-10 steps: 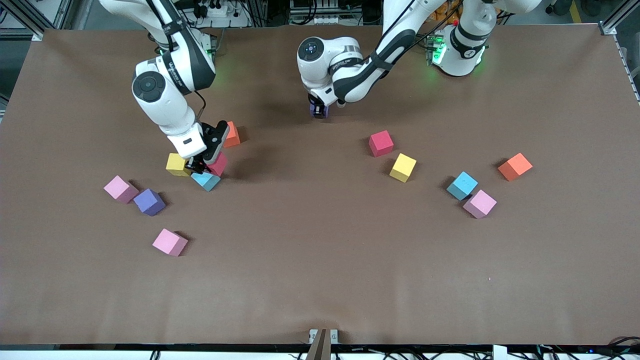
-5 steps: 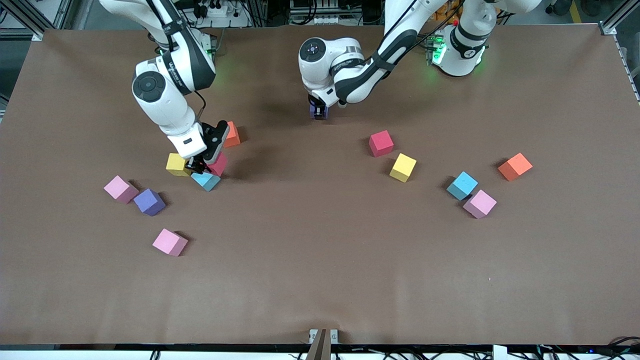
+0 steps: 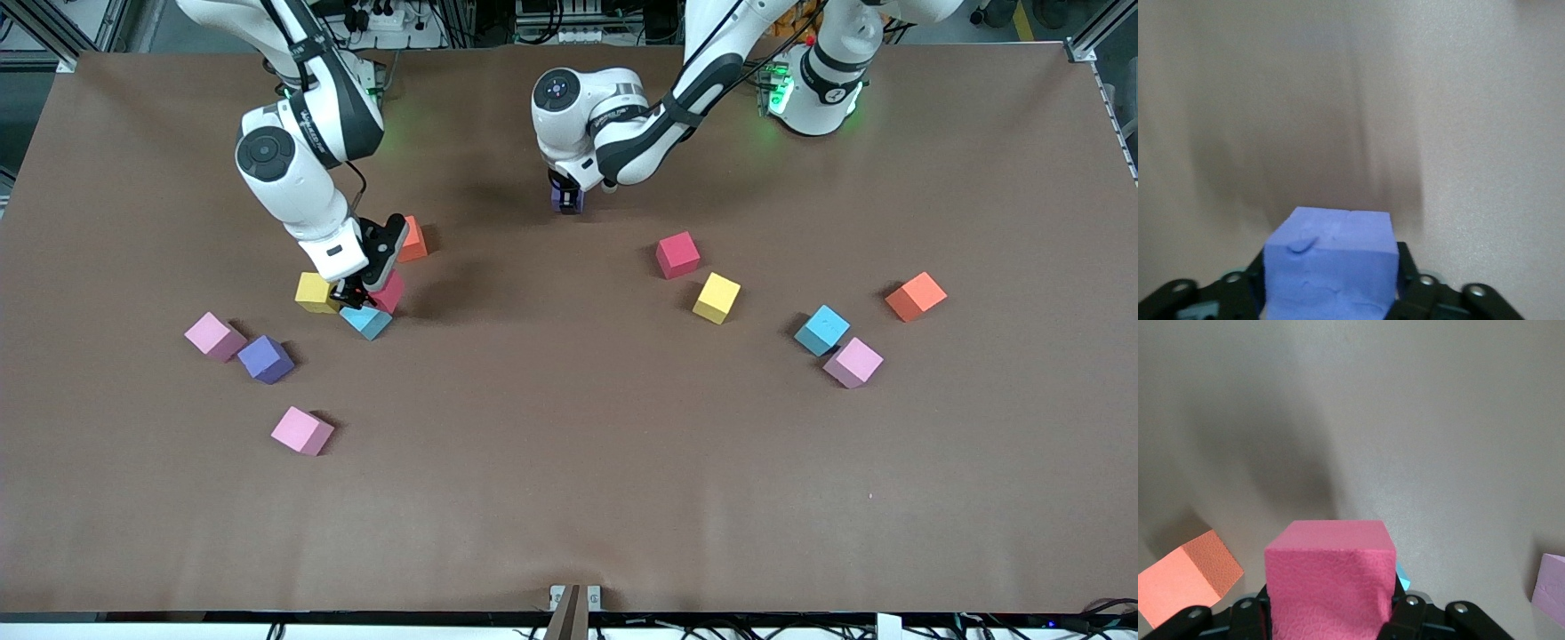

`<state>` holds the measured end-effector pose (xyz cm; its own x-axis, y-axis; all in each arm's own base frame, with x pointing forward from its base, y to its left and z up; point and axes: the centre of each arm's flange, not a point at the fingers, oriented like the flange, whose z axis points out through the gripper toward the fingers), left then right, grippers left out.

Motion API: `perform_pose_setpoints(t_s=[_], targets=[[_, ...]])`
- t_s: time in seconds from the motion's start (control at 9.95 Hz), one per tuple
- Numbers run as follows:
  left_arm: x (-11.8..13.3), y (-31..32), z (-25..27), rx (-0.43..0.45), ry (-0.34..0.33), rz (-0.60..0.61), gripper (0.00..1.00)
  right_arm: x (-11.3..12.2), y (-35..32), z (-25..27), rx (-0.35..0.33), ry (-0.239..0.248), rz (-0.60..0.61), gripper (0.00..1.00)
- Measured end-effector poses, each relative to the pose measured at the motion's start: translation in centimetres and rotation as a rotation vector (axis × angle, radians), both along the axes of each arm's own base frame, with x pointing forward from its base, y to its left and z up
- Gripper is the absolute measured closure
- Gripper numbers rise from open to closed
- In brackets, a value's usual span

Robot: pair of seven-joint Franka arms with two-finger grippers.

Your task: Form number 2 with 11 blocks

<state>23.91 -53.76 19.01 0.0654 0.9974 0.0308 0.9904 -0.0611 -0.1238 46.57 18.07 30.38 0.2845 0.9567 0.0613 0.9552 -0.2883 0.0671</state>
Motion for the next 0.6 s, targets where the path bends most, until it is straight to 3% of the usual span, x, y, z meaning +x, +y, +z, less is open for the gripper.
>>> perform_pose_setpoints(t_s=[0.1, 0.2, 0.6], targets=[[0.1, 0.1, 0.1, 0.010, -0.001, 0.002, 0.06, -0.1, 0.2, 0.0, 0.000, 0.000, 0.006, 0.39], [0.4, 0.1, 0.6, 0.017, -0.008, 0.004, 0.00, -0.3, 0.7, 0.0, 0.001, -0.001, 0.017, 0.39], [1.7, 0.0, 5.9, 0.047, -0.082, 0.003, 0.00, -2.0, 5.6, 0.3, 0.014, -0.027, 0.107, 0.39]])
